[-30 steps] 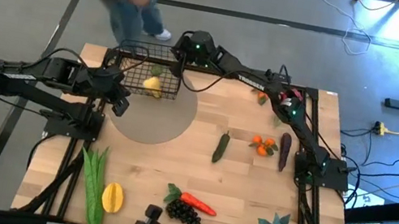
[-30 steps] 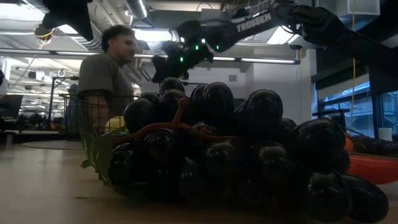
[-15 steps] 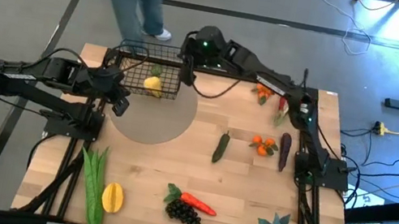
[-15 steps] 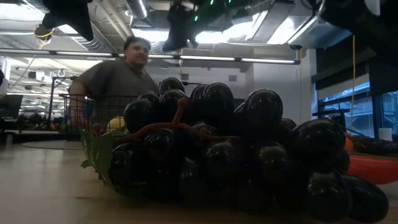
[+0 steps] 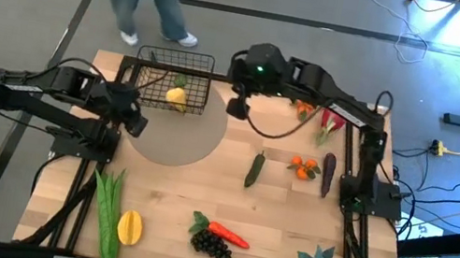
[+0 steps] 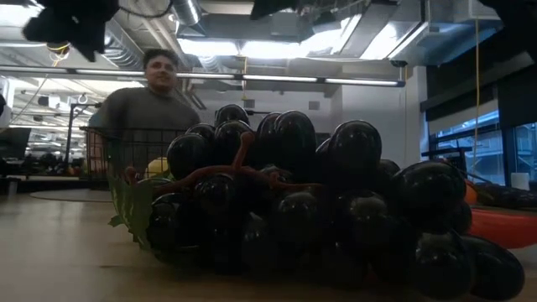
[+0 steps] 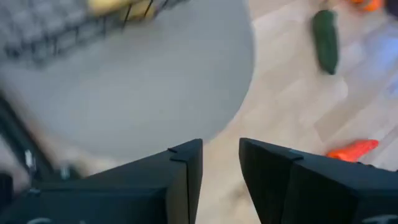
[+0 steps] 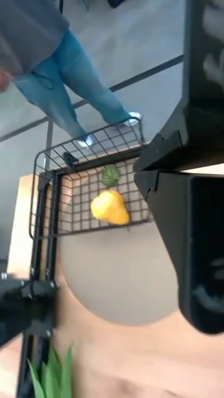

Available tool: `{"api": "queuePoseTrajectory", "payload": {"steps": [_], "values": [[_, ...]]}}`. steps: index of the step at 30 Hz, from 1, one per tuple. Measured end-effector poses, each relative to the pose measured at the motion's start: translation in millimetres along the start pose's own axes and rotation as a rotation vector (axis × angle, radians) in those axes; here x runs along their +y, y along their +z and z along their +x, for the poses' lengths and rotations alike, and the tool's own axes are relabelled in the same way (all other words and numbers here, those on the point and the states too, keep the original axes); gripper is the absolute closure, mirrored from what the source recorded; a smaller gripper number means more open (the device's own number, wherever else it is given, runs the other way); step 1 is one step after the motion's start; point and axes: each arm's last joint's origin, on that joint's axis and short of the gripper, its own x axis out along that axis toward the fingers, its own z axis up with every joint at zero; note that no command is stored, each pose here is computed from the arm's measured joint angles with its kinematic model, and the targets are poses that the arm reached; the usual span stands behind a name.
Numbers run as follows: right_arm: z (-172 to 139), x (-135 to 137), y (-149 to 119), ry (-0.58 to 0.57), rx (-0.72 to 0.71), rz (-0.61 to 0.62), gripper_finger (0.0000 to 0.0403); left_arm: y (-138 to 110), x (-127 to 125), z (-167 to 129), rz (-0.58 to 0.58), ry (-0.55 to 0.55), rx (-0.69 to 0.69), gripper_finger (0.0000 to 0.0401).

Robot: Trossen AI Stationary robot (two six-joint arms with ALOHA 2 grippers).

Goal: Build produce basket
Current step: Put the green aloe vera into the wire basket

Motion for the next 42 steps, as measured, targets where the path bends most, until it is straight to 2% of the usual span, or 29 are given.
{"api": "queuePoseTrajectory", "payload": {"steps": [7,15,20,27,35,42], "values": [[-59,13,0,0.057,-0.002,-0.011,0.0403,-8,3,2,-0.273,0.042,0.184,0.0305],[-108,21,-5,0.093,-0.027,-0.040,0.0403,-32,-1,25,-0.443,0.167,0.478,0.0305],[-133,17,-12,0.095,-0.026,-0.042,0.0403,-52,-5,42,-0.482,0.240,0.609,0.0305],[-151,13,-16,0.092,-0.039,-0.047,0.0403,-79,-15,56,-0.523,0.321,0.682,0.0305],[-151,13,-16,0.092,-0.040,-0.076,0.0403,-112,-24,65,-0.480,0.499,0.687,0.0305],[-151,13,-16,0.092,-0.041,-0.095,0.0403,-137,-30,77,-0.456,0.585,0.606,0.0305]]}}
